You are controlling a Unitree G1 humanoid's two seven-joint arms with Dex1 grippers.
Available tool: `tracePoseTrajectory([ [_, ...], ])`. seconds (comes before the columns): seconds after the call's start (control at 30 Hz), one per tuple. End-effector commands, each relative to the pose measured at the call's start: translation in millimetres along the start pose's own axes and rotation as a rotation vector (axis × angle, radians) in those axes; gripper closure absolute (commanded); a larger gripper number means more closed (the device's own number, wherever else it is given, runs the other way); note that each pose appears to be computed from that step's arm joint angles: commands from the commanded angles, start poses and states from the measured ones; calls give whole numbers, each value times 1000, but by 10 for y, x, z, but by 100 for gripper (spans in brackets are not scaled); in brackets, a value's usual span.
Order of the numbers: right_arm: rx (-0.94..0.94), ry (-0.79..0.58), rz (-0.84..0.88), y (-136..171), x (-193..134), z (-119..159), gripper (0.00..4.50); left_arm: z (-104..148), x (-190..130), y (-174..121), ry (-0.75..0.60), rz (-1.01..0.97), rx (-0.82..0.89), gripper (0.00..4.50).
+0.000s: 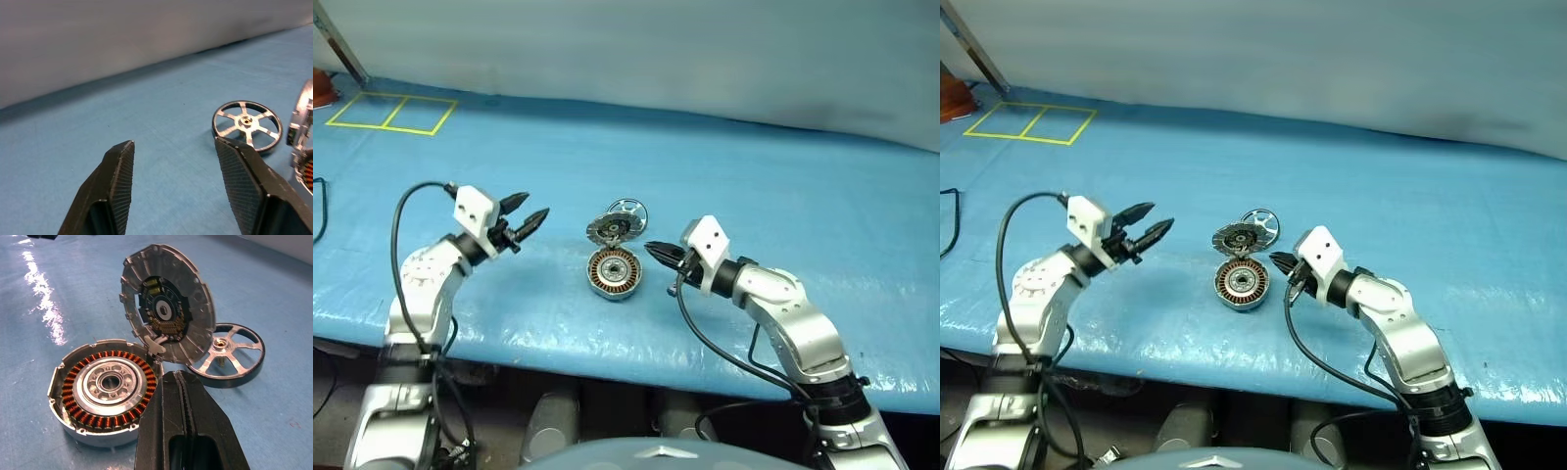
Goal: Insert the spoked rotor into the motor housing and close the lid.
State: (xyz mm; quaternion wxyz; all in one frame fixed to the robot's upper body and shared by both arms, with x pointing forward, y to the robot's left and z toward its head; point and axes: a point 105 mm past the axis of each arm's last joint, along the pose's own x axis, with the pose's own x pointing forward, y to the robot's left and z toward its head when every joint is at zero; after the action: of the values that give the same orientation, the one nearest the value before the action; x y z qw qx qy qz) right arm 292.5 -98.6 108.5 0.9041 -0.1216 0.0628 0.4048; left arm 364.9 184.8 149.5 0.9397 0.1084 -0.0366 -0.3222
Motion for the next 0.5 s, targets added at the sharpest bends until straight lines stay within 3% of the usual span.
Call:
tracePoseTrajectory([
  [0.03,-29,-44,-46,-48,-69,129,450,96,255,40,28,-71,21,210],
  [0.13,-26,-40,-60,-38,-69,107,450,181,526,11,27,-154,-40,210],
  [0.3,-28,-32,-92,-29,-89,75,450,60,836,-101,190,-299,-17,210],
  [0.5,-11,-20,-174,-49,-221,6,450,-31,972,-246,363,-438,131,210],
])
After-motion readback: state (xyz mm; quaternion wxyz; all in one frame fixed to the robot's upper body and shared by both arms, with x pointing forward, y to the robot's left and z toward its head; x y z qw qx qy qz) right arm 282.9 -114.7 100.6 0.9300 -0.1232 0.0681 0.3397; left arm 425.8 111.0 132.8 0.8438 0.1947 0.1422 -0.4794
